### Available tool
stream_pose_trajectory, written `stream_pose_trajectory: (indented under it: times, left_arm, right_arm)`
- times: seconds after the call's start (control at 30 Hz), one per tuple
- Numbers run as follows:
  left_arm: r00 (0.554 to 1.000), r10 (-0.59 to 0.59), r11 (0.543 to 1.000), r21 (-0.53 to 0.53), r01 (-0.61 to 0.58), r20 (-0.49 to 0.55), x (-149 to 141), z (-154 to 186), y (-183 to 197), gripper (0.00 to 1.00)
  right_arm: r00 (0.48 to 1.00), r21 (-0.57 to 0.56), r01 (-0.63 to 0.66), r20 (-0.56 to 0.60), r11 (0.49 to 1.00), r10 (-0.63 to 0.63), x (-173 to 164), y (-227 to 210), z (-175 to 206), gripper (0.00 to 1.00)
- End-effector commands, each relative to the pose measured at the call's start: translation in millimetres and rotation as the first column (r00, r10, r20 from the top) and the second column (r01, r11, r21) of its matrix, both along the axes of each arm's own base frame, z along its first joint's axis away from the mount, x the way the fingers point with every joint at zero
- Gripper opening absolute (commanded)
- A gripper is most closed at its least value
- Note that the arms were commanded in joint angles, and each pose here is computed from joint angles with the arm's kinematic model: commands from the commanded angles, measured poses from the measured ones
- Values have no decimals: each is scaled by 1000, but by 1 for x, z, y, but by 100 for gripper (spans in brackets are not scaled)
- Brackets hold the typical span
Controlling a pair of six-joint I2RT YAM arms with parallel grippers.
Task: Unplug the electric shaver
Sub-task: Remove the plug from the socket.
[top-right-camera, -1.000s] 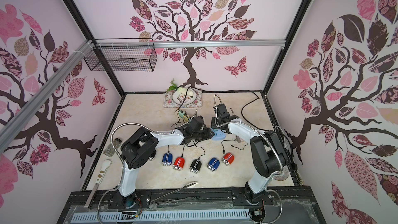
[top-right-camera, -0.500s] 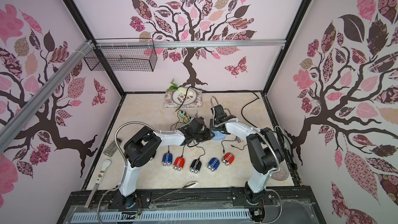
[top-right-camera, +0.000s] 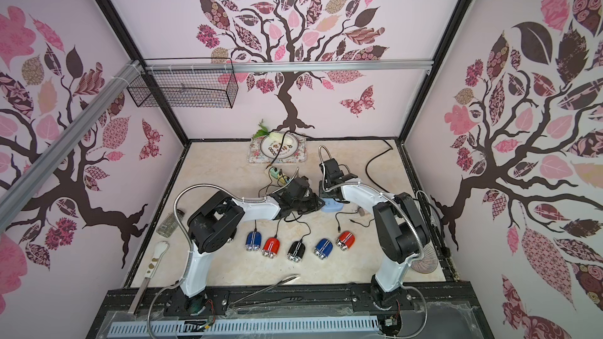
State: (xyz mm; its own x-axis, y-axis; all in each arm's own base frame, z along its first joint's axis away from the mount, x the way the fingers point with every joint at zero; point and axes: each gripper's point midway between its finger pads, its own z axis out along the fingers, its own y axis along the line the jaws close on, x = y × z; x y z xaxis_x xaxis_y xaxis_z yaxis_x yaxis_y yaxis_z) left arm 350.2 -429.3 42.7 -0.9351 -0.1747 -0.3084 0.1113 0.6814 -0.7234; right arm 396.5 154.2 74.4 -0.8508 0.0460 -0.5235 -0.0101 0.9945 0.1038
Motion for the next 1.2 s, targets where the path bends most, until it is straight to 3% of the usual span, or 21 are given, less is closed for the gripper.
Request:
stream_pose_trajectory:
  times: [0.0, 0.33, 1.17]
  left_arm:
    - [997, 10, 997, 81, -3, -78, -13, -36, 15, 28]
    - [992, -3, 989, 148, 21, -125, -21, -53, 22, 29]
    - [986, 5, 980, 196, 29, -169, -27, -69, 27, 30]
  right_arm:
    - [1000, 10, -7, 26, 1000, 7, 11, 8, 10, 29]
    - [999, 23, -12, 40, 1000, 11, 12, 10, 16, 29]
    - [998, 29, -30, 64, 999, 28, 10, 14, 24, 28]
